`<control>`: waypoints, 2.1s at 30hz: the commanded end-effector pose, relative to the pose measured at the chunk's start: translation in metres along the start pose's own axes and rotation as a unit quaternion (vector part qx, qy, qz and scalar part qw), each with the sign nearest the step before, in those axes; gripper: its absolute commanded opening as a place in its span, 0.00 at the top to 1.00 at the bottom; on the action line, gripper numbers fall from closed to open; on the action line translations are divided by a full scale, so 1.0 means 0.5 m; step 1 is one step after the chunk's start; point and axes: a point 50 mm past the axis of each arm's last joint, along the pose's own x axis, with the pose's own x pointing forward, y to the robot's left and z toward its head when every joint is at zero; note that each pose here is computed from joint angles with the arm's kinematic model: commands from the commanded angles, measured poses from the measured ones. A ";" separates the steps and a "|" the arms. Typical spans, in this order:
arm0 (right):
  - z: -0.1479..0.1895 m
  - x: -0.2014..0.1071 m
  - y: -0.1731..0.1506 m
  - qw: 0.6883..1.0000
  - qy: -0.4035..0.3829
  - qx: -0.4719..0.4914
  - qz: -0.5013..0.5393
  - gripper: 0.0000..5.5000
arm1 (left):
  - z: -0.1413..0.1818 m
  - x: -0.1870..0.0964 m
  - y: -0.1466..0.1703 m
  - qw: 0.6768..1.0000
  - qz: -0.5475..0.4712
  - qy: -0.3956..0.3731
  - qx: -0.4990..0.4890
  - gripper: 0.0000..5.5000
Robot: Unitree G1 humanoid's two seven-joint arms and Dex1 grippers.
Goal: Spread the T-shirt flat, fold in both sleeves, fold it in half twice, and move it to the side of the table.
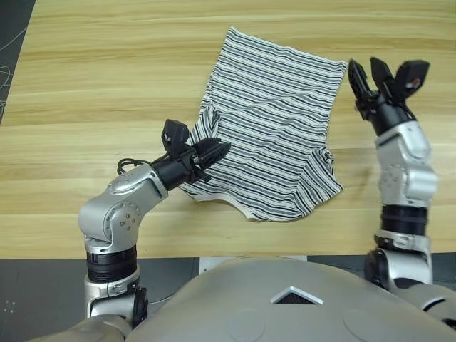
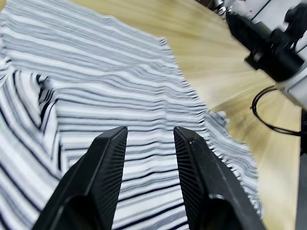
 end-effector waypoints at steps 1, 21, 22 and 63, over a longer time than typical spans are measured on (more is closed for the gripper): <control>-0.009 -0.153 -0.022 0.981 0.147 0.021 0.122 0.52 | 0.020 -0.005 0.005 0.999 0.027 -0.035 -0.009 0.67; -0.124 -0.284 0.102 0.866 0.398 0.289 -0.089 0.52 | 0.024 -0.011 0.004 0.989 0.109 -0.091 -0.042 0.67; -0.127 -0.286 0.100 0.864 0.400 0.289 -0.105 0.52 | 0.025 -0.013 0.003 0.989 0.110 -0.092 -0.043 0.67; -0.132 -0.209 0.055 0.896 0.327 0.237 -0.186 0.97 | 0.022 -0.025 0.020 0.985 0.131 -0.106 -0.042 0.67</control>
